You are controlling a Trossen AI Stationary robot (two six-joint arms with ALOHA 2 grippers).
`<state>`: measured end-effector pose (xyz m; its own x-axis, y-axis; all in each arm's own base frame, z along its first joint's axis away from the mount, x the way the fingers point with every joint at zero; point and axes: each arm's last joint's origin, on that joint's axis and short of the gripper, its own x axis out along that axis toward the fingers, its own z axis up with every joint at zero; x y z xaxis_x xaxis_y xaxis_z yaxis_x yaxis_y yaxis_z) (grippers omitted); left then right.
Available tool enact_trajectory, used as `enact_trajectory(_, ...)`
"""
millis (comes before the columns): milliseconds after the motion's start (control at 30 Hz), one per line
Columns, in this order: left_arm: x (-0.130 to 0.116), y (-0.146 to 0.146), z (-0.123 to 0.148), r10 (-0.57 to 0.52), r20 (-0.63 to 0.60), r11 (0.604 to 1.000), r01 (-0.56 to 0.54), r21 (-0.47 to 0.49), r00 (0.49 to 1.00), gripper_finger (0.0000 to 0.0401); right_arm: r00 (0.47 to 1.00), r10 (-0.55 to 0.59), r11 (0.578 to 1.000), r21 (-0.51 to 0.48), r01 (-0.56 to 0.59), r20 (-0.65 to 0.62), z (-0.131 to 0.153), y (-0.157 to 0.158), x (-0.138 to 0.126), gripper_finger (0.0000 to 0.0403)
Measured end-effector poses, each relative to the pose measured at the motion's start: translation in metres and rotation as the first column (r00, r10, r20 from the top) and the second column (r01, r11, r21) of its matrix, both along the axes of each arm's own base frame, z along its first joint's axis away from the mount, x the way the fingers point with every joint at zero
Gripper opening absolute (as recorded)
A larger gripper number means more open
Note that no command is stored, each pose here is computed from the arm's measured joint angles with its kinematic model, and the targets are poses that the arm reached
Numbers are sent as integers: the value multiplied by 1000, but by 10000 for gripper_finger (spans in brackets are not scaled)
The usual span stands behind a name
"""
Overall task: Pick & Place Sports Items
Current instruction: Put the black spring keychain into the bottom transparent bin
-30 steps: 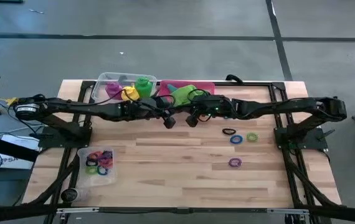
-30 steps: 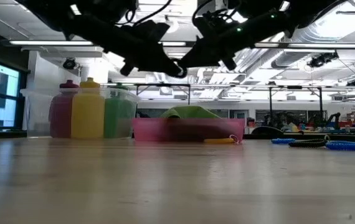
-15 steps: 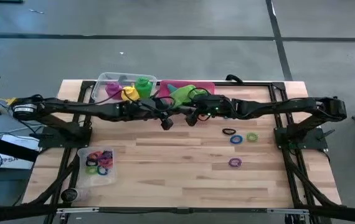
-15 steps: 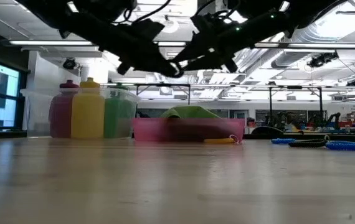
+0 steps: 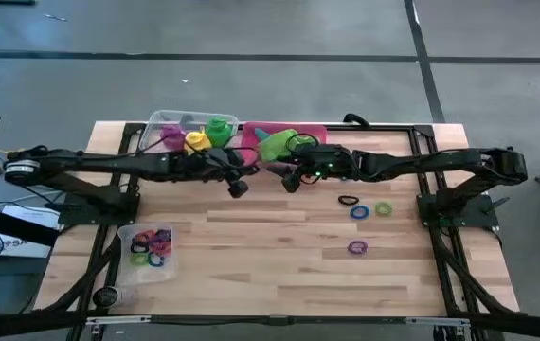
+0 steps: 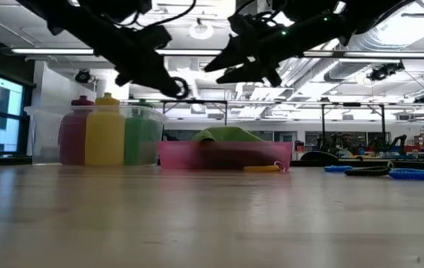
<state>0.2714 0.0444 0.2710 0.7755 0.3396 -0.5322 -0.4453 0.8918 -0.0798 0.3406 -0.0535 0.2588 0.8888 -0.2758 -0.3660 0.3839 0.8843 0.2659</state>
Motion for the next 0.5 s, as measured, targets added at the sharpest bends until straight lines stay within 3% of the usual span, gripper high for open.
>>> enact_trajectory(300, -39, -18, 25, -136, 30, 975, 140, -176, 990, 7, 1000, 23, 1000, 7, -23, -5, -1, 1, 0, 205)
enact_trajectory(500, -68, -34, 37, -266, 63, 875, 268, -403, 962, 7, 999, 50, 999, 20, -50, -15, -2, 2, 0, 205)
